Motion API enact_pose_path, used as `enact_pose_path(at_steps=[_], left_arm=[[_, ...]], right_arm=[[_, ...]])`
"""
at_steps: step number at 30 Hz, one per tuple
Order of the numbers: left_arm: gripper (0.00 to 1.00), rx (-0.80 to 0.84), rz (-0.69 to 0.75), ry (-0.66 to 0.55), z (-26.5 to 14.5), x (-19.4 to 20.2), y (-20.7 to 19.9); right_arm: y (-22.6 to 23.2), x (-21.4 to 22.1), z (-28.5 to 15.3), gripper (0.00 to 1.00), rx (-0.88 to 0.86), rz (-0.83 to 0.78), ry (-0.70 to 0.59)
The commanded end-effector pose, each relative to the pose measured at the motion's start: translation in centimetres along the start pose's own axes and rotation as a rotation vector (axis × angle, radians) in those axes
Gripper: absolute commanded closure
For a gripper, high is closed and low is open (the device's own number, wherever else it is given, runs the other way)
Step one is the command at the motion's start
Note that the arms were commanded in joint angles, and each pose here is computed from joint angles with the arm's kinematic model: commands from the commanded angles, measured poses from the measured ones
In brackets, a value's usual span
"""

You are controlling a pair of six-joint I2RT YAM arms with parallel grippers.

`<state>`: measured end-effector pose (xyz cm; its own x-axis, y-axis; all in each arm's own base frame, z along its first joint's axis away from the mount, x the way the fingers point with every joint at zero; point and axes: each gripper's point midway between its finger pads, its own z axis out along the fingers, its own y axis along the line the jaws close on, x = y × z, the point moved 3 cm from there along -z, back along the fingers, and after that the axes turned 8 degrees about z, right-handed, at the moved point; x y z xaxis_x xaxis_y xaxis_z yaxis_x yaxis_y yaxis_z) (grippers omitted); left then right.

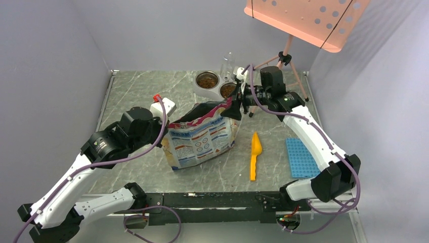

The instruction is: Serve the pet food

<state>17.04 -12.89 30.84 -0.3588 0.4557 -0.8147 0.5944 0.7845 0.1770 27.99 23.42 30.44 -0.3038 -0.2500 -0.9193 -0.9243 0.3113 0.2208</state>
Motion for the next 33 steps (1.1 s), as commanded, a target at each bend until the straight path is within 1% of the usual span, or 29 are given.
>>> enact_pose_path(at_steps=[1, 2, 3, 5, 6, 7, 10, 12, 15, 18, 22, 24, 27, 30, 32, 33], left_arm=[[1.00, -0.178, -0.027, -0.050, -0.7, -0.8, 2.8], [1.00, -0.180, -0.038, -0.050, -0.6, -0.8, 2.8], [1.00, -0.188, -0.054, -0.052, -0.5, -0.8, 2.9], [1.00, -0.227, -0.105, -0.056, -0.4, -0.8, 3.3], [1.00, -0.275, -0.146, -0.050, -0.6, -0.8, 3.8], [1.00, -0.335, -0.202, -0.050, -1.0, -0.9, 4.6], [1.00, -0.468, -0.339, -0.047, -1.8, -1.6, 7.1], [1.00, -0.482, -0.392, -0.061, -1.5, -2.7, 8.3], [1.00, -0.500, -0.417, -0.057, -0.6, -4.2, 9.7], [1.00, -0.469, -0.449, -0.069, 0.2, -5.6, 9.4], [1.00, -0.465, -0.457, -0.068, 0.4, -6.3, 9.5], [1.00, -0.476, -0.477, -0.058, 0.2, -6.0, 9.6], [1.00, -0.478, -0.528, -0.002, 0.0, -4.2, 9.4], [0.84, -0.459, -0.604, 0.101, -0.2, -1.5, 8.6], [0.66, -0.412, -0.659, 0.122, -0.8, -1.1, 7.9], [0.54, -0.388, -0.686, 0.115, -1.2, -1.2, 7.5]], right_arm=[[2.2, -0.9, -0.7, 0.31, -0.118, -0.054, -0.034], [2.3, -0.8, -0.8, 0.39, -0.104, -0.053, -0.050], [2.3, -0.9, -0.9, 0.51, -0.091, -0.056, -0.069], [1.9, -1.1, -1.2, 0.71, -0.032, -0.056, -0.097], [1.6, -1.2, -1.4, 0.84, 0.002, -0.053, -0.107], [1.2, -1.3, -1.6, 0.99, 0.042, -0.048, -0.116], [0.0, -2.2, -2.5, 1.00, 0.179, -0.038, -0.166], [-0.6, -2.6, -3.2, 1.00, 0.259, -0.037, -0.198], [-1.1, -2.6, -4.4, 1.00, 0.354, -0.047, -0.232], [-0.2, -2.5, -4.1, 1.00, 0.330, -0.054, -0.194], [2.1, -2.1, -1.1, 1.00, 0.243, -0.076, -0.093], [2.9, -1.8, 0.0, 1.00, 0.226, -0.086, -0.072], [3.3, -1.7, 0.3, 1.00, 0.225, -0.051, -0.093], [4.1, -1.8, 0.1, 1.00, 0.207, -0.025, -0.128], [4.6, -1.9, 0.1, 1.00, 0.199, -0.018, -0.132], [4.7, -1.9, 0.1, 1.00, 0.199, -0.010, -0.131]])
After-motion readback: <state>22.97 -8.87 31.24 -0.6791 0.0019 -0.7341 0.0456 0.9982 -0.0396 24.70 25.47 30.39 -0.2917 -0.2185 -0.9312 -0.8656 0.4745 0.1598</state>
